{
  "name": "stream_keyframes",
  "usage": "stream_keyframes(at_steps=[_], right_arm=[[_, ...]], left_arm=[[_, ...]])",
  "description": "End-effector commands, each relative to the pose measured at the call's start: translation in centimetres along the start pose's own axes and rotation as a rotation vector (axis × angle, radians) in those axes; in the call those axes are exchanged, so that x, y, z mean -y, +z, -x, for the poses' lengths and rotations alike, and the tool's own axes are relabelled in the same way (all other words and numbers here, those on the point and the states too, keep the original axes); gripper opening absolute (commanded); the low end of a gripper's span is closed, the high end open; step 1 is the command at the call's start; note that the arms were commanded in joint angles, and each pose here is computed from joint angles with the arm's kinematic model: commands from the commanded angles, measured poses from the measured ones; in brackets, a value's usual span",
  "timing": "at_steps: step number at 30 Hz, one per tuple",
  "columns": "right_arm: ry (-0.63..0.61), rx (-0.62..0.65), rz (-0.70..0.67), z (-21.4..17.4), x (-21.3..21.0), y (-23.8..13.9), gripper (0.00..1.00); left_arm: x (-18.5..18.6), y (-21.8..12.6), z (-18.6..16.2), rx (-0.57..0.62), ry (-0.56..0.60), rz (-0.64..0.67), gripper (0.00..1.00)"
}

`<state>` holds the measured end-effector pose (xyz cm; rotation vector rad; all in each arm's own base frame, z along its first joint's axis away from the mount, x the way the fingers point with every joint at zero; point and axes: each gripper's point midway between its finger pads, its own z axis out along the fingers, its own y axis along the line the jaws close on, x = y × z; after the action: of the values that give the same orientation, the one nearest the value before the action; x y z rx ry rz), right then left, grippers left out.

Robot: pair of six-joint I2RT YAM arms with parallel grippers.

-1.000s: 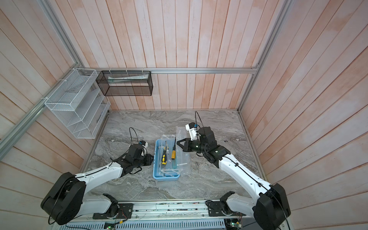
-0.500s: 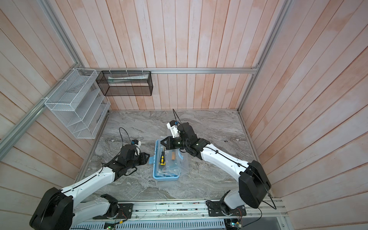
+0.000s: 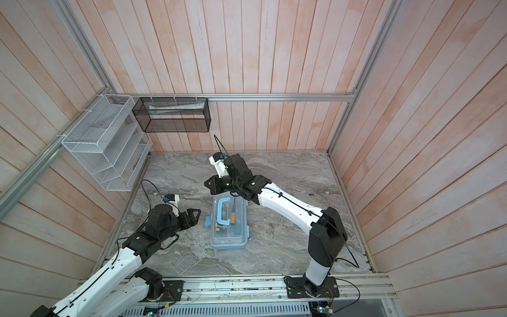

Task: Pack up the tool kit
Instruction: 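Swing the clear lid over onto the blue box with the right gripper, then press the closed lid down with both grippers near the blue handle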

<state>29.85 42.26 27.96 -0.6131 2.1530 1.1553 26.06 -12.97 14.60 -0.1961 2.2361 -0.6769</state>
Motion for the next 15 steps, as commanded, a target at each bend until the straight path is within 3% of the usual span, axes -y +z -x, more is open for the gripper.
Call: stream_keyframes(at_steps=[1, 4, 6, 8, 11, 15], right_arm=[[-0.014, -0.018, -0.119, -0.9, 3.2, -2.6, 0.00], [0.023, 0.026, -0.161, -1.1, 6.0, -5.4, 0.00], [0.014, 0.083, -0.230, -1.3, 7.7, -7.5, 0.22], [-0.009, 0.120, -0.323, -1.6, 8.9, -9.2, 0.34], [0.019, 0.161, -0.452, -1.5, 10.2, -11.9, 0.38], [0.054, 0.232, -0.423, -2.4, 10.2, -13.0, 0.50]], left_arm=[[1.8, 0.0, -0.8, -0.024, 0.048, -0.125, 0.87], [3.4, -0.1, -0.8, -0.035, 0.066, -0.209, 0.87], [4.1, -0.3, -0.8, -0.036, 0.069, -0.244, 0.88], [4.7, -0.5, -0.8, -0.036, 0.072, -0.275, 0.88], [5.0, -0.3, -1.3, -0.049, 0.074, -0.294, 0.88], [5.1, -0.2, -2.2, -0.086, 0.069, -0.303, 0.88]])
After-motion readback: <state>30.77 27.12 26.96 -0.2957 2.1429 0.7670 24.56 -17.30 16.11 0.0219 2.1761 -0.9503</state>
